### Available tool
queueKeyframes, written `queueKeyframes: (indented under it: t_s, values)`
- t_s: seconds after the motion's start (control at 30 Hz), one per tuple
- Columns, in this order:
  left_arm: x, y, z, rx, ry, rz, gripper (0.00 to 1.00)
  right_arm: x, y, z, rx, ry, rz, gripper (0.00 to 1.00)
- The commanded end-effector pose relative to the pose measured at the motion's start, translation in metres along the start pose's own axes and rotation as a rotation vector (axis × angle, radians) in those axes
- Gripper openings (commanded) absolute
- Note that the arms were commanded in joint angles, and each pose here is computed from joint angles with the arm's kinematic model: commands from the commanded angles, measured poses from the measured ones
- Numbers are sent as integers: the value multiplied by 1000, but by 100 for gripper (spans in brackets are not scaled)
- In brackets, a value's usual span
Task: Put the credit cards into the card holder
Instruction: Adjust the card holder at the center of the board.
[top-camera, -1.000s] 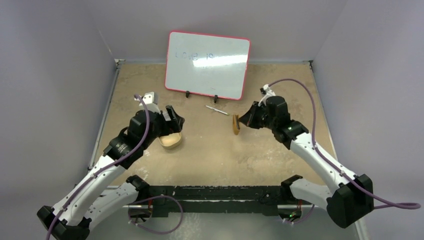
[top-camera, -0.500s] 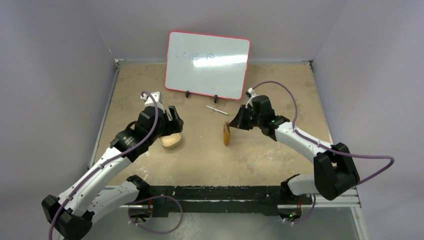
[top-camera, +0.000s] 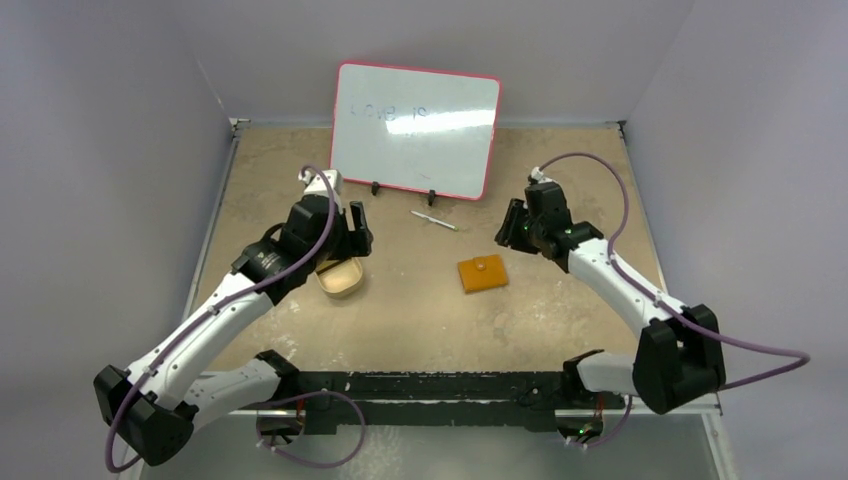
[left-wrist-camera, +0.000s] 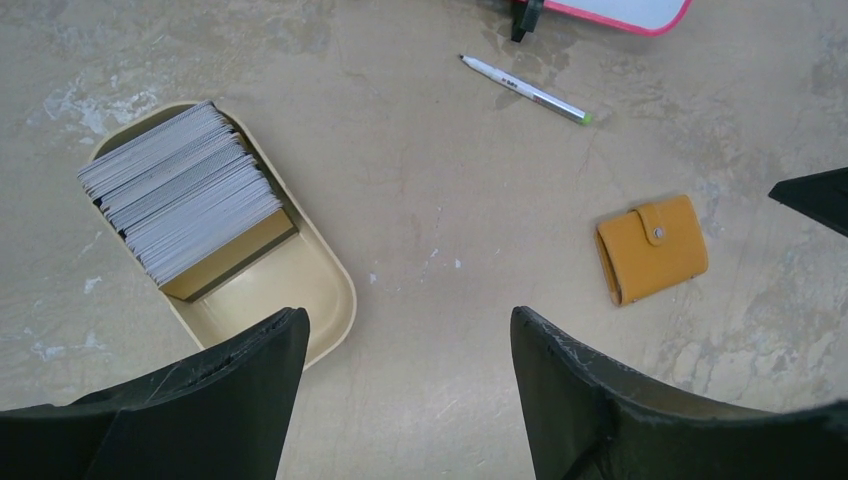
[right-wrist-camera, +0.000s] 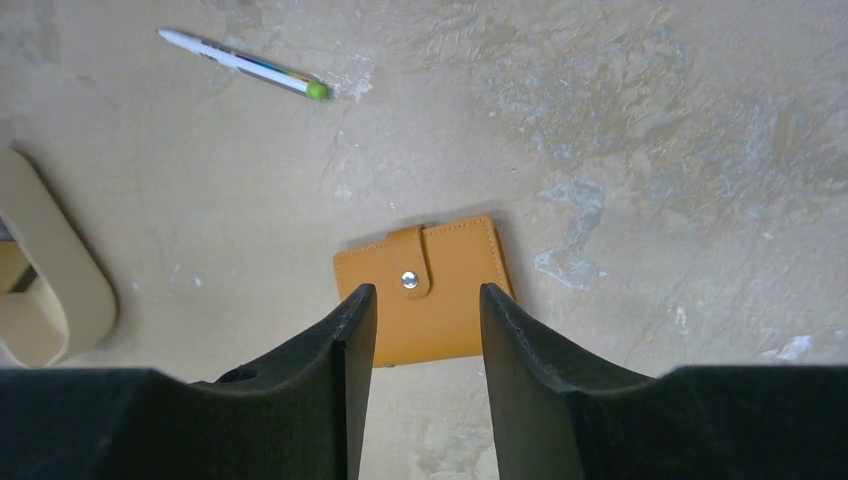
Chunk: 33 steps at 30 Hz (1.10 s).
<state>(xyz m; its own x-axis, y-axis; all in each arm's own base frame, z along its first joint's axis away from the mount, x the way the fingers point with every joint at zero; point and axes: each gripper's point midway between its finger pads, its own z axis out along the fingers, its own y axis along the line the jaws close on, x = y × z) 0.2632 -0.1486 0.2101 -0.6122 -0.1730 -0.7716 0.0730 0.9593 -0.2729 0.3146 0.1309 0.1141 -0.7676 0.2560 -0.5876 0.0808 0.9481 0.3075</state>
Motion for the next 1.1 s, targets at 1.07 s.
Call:
queueKeyframes:
  t_s: [1.07]
  values:
    - [-3, -21, -6, 90, 23, 98, 58, 87, 96, 58, -456, 168, -271, 50]
